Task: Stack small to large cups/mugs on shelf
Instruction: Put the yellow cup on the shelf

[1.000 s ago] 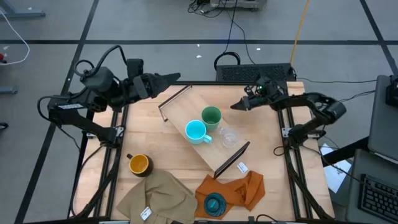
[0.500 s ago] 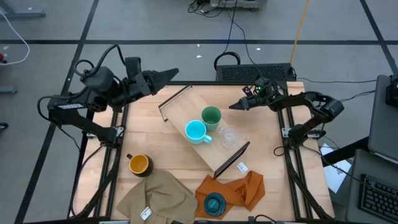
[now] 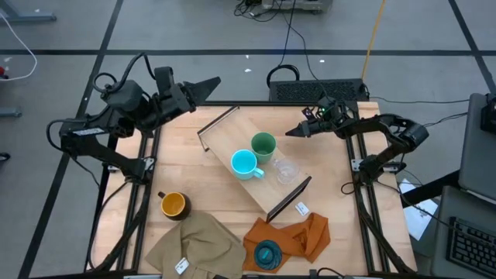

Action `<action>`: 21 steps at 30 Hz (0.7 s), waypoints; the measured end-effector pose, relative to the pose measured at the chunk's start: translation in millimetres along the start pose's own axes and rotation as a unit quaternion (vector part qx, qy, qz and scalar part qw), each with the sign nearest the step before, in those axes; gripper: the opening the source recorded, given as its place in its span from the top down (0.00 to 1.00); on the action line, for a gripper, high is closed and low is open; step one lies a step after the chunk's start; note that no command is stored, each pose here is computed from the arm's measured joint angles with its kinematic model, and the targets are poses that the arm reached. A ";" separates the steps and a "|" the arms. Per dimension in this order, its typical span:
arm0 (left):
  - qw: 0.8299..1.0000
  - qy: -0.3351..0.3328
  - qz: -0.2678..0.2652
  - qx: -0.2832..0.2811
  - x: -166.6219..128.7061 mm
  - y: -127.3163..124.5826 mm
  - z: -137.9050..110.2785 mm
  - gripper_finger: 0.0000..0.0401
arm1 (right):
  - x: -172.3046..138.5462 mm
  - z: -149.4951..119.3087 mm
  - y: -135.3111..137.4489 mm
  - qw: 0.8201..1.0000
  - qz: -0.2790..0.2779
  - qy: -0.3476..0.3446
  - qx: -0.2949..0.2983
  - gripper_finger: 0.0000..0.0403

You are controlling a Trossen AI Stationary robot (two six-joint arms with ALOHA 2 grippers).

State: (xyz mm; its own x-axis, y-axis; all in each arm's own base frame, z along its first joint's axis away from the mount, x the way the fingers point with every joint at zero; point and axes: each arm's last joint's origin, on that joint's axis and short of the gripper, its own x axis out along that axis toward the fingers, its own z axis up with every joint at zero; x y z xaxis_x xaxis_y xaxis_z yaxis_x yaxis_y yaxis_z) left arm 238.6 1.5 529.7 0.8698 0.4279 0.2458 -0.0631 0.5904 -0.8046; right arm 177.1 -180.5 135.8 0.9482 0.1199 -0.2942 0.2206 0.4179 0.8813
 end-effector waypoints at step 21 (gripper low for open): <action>1.000 -0.009 0.007 -0.001 0.7 1.2 1.5 0.50 | 13.1 -12.3 5.2 0.999 0.002 0.044 0.030 0.51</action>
State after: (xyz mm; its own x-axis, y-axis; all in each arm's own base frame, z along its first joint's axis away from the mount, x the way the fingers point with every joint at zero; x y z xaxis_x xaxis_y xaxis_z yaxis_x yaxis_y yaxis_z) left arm 238.5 3.6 529.6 0.8600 0.4481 0.2442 -0.0742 0.5832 -0.8089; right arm 187.8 -165.7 132.0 0.9260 0.2015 -0.3192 0.2321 0.3630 0.9024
